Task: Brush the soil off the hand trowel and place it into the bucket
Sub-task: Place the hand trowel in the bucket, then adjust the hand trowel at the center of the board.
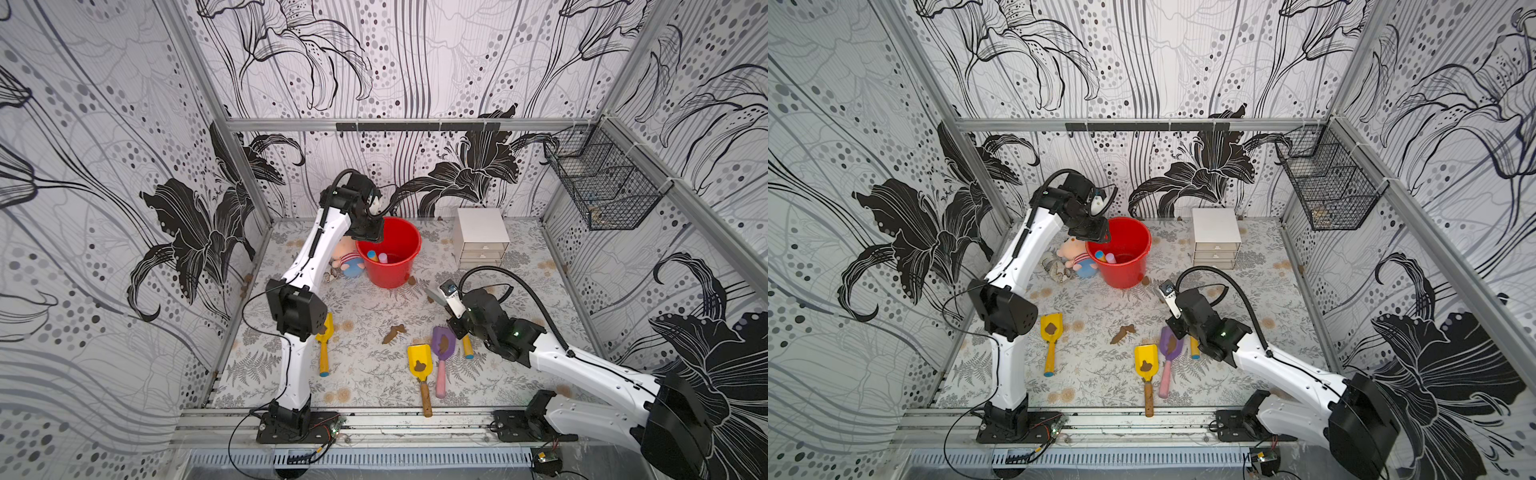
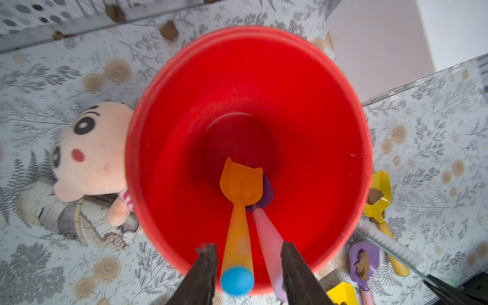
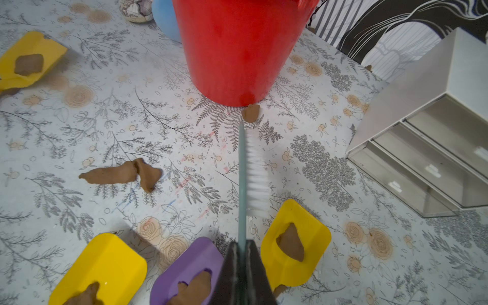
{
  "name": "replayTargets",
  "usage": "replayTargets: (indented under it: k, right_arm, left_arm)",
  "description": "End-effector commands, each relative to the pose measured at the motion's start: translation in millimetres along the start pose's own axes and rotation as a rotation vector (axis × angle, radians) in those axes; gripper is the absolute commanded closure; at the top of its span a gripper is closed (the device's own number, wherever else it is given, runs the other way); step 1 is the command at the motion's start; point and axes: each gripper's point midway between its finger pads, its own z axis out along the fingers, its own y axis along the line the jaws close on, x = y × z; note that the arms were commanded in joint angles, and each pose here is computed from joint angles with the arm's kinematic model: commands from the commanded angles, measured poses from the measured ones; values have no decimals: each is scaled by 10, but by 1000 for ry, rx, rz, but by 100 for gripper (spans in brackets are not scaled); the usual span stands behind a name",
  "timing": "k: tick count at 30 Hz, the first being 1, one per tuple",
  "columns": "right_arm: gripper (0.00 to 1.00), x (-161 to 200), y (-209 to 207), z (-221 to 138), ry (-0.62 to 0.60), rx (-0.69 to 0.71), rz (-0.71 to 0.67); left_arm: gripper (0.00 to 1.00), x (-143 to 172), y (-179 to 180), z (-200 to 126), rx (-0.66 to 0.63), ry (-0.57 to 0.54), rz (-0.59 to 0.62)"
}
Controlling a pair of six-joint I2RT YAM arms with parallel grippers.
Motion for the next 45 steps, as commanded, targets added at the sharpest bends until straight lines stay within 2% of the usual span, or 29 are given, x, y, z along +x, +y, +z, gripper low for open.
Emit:
replayTargets:
  k: [1, 4, 6, 9, 15, 18, 21, 27, 31, 37, 45]
  right_arm:
    - [100, -106, 162, -35, -38, -102, 93]
    - [100, -127, 260, -54, -54, -163, 151]
    - [100, -159, 317, -75, -72, -201, 188]
    - [100, -195, 385, -91, -94, -246, 227]
    - [100, -209, 495, -25, -105, -305, 255]
    - [100, -190, 535, 57, -89, -318, 251]
    - [100, -161, 575, 123, -72, -332, 253]
    - [100, -130, 631, 139, -69, -362, 269]
    - [100, -111, 613, 127, -72, -353, 263]
    - [100, -125, 611, 107, -77, -355, 267]
    - [100, -129, 614, 94, -80, -357, 267]
  left_arm:
    - [55, -98, -38, -562, -2, -203, -71]
    - [52, 221, 8, -711, -4, -265, -151]
    - [51, 545, 40, -715, 7, -288, -211]
    - [51, 1169, 149, -533, 3, -262, -322]
    - [47, 2455, 584, -133, -184, -125, -552]
    - [45, 2863, 740, -43, -266, -105, -643]
    - [39, 2937, 777, -43, -324, -126, -682]
    - [38, 3320, 880, 318, -366, -63, -750]
    - [36, 3296, 925, 266, -399, -82, -748]
    - [36, 3425, 843, 354, -373, -23, -775]
    - [36, 3643, 783, 519, -308, -19, -854]
